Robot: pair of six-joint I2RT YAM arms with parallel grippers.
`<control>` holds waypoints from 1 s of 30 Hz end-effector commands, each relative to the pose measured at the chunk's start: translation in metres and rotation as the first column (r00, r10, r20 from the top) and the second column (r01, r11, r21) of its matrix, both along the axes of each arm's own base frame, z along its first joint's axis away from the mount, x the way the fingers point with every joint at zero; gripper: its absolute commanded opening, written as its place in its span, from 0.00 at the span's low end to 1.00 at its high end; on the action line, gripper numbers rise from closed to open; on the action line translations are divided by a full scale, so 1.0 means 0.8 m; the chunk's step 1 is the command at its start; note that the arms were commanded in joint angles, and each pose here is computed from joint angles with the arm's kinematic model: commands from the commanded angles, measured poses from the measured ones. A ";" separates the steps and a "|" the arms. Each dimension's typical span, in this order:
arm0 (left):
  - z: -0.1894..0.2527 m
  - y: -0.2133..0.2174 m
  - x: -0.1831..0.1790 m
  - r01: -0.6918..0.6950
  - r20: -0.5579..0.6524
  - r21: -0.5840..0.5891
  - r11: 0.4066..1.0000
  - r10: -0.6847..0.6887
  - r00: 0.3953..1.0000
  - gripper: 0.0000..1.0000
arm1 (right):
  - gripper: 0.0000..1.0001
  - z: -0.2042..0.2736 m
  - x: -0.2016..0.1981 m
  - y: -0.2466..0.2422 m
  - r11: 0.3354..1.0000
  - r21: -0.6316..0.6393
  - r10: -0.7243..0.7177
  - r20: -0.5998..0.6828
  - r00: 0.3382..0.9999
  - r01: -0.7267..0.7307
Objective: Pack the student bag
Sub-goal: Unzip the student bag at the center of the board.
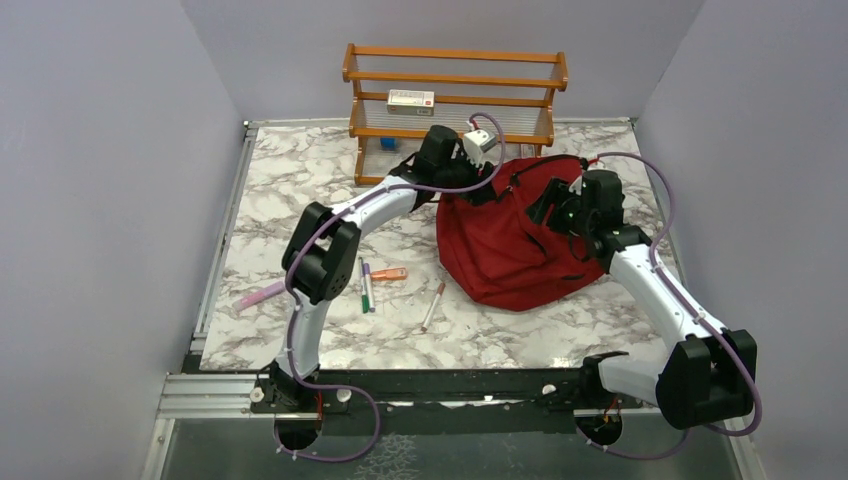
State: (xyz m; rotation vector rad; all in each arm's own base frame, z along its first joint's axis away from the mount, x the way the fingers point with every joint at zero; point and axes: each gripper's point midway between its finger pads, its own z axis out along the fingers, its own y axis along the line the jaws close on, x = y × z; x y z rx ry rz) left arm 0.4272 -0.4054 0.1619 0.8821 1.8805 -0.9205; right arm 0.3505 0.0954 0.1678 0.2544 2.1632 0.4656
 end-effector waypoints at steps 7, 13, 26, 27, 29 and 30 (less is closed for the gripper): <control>-0.020 -0.033 0.004 0.138 0.014 0.018 0.990 -0.138 0.990 0.55 | 0.65 -0.006 -0.011 0.000 1.000 0.015 0.004 -0.019 1.000 -0.004; -0.033 -0.047 0.007 0.153 0.005 0.019 0.988 -0.153 0.988 0.53 | 0.65 -0.004 -0.013 -0.001 1.000 0.010 0.002 -0.017 1.000 -0.002; -0.066 -0.070 0.012 0.176 -0.019 0.026 0.984 -0.176 0.984 0.50 | 0.66 -0.001 -0.016 -0.004 1.000 0.005 -0.005 -0.011 1.000 0.005; -0.070 -0.070 0.012 0.176 -0.023 0.030 0.984 -0.175 0.984 0.50 | 0.66 0.000 -0.016 -0.004 1.000 0.004 -0.004 -0.010 1.000 0.004; -0.074 -0.070 0.012 0.176 -0.028 0.034 0.984 -0.175 0.984 0.46 | 0.66 0.001 -0.015 -0.003 1.000 0.004 -0.004 -0.006 1.000 0.004; -0.075 -0.070 0.012 0.178 -0.029 0.035 0.983 -0.177 0.984 0.43 | 0.66 0.001 -0.015 -0.003 1.000 0.004 -0.004 -0.006 1.000 0.004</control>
